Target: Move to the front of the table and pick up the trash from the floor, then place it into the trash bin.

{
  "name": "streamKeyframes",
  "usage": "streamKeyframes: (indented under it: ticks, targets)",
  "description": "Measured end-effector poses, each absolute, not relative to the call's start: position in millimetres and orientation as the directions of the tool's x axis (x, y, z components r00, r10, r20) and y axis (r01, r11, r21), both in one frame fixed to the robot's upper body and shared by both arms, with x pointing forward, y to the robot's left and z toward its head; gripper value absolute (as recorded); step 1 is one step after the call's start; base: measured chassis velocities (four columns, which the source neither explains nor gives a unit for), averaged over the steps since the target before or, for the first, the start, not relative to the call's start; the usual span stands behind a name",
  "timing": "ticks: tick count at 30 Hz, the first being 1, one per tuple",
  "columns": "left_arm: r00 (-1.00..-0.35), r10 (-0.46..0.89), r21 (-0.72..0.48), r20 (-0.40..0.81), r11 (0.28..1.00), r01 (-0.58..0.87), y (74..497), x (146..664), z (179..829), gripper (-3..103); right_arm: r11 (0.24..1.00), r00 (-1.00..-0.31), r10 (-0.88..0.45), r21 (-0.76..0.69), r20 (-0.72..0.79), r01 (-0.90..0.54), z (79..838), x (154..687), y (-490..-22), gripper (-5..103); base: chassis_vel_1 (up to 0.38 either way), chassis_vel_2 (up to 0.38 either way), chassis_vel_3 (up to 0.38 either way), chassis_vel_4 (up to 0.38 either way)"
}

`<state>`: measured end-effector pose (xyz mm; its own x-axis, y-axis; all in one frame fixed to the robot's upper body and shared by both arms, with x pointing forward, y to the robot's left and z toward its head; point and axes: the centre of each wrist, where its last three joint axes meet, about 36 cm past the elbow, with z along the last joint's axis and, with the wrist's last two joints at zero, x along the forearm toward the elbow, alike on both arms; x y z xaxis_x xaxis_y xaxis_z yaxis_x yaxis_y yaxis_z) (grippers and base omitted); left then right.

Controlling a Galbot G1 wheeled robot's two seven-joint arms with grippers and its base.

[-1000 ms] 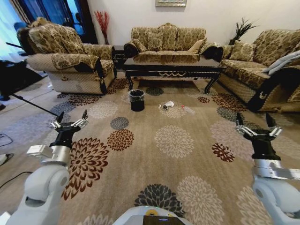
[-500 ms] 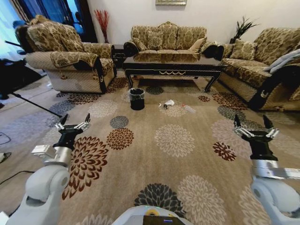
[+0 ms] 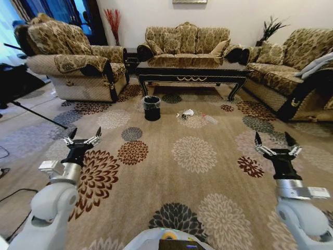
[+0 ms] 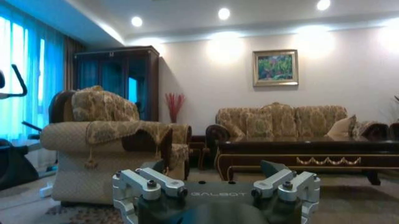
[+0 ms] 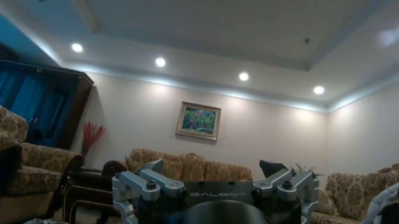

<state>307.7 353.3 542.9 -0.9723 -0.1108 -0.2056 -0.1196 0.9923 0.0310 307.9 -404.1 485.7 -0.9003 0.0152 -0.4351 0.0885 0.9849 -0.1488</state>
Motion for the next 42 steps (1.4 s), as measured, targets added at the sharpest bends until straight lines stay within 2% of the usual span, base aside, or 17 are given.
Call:
streamKeyframes:
  ticks: [9,16,42]
  targets:
    - [-0.969,-0.113,0.029,-0.221,0.992,-0.122,351.9,307.2,541.2,100,0.985,-0.899,0.007,-0.149,-0.438,0.081,483.6,308.3,-404.4,100,-0.063,0.058,0.057,-0.063]
    - [-0.967,-0.114,0.033,-0.229,0.992,-0.125,351.9,304.1,543.7,100,0.987,-0.898,0.006,-0.143,-0.440,0.077,481.1,308.9,-403.2,100,-0.230,0.208,0.191,-0.192]
    - [-0.964,-0.118,0.033,-0.238,0.991,-0.129,350.2,297.0,547.2,100,0.988,-0.901,0.015,-0.134,-0.433,0.081,470.4,312.2,-403.9,100,-0.335,0.338,0.339,-0.336]
